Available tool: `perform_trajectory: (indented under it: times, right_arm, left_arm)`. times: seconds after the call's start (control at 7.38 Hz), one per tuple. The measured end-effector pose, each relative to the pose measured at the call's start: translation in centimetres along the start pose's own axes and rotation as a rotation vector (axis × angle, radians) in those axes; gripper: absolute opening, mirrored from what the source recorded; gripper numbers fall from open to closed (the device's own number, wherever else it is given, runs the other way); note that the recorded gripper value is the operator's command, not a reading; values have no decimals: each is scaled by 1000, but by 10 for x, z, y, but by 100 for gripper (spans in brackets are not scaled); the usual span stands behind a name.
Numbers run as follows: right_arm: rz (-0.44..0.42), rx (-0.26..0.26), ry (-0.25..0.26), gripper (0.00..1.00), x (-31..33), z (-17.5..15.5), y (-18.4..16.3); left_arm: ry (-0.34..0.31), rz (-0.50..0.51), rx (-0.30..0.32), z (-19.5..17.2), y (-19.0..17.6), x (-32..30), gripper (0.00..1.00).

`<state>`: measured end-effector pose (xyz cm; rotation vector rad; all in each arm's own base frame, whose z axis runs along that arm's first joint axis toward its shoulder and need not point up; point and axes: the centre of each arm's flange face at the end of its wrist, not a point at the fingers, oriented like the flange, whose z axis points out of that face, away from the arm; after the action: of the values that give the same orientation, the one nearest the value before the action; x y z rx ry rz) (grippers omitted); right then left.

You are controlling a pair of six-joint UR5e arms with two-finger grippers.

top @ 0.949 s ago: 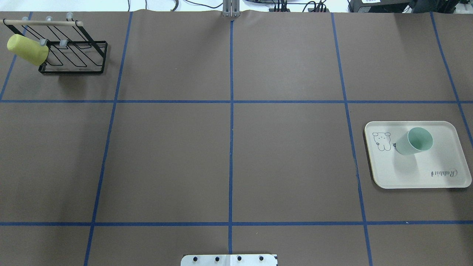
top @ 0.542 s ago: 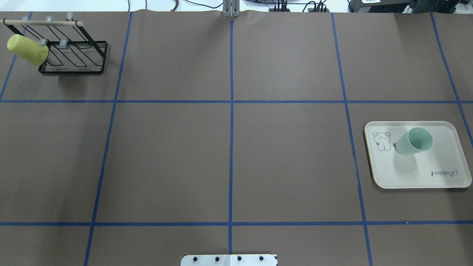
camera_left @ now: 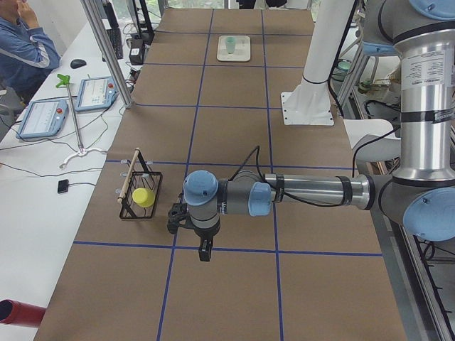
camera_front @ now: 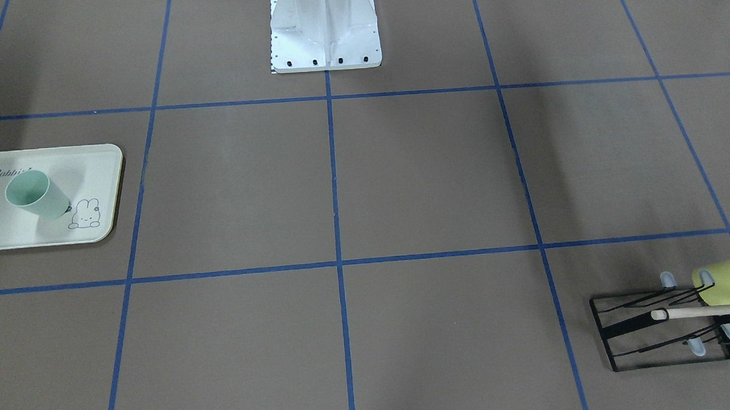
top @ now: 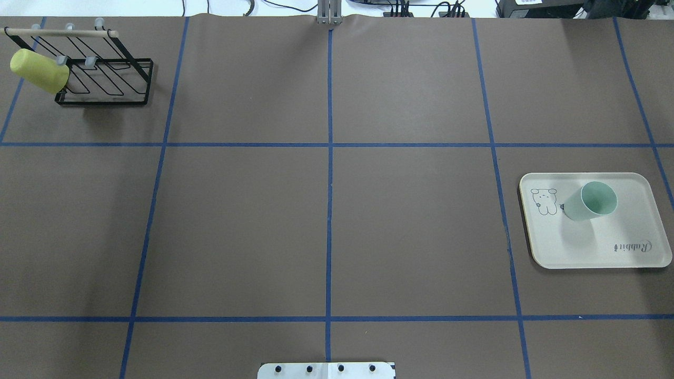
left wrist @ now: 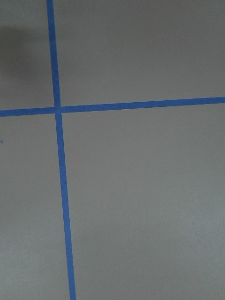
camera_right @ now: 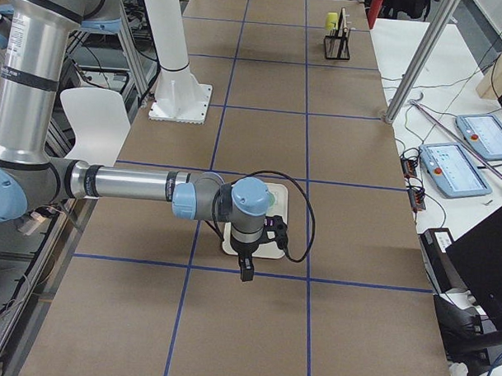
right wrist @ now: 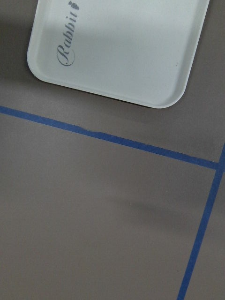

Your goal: Left arm grabs green cup and hands to right arm on tray

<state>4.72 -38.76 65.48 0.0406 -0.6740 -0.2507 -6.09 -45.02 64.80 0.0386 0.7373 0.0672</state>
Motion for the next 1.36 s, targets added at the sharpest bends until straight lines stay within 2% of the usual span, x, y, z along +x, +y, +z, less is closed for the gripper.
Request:
perform_trajectory:
  times: [0.81, 1.36]
  right_arm:
    - [4, -6, -1, 100, 2, 3, 4]
    - [7, -10, -4, 100, 3, 5, 6]
  left_arm:
    - [-2, 8, 11, -5, 3, 4, 100]
    - [-2, -3, -2, -3, 36, 4, 100]
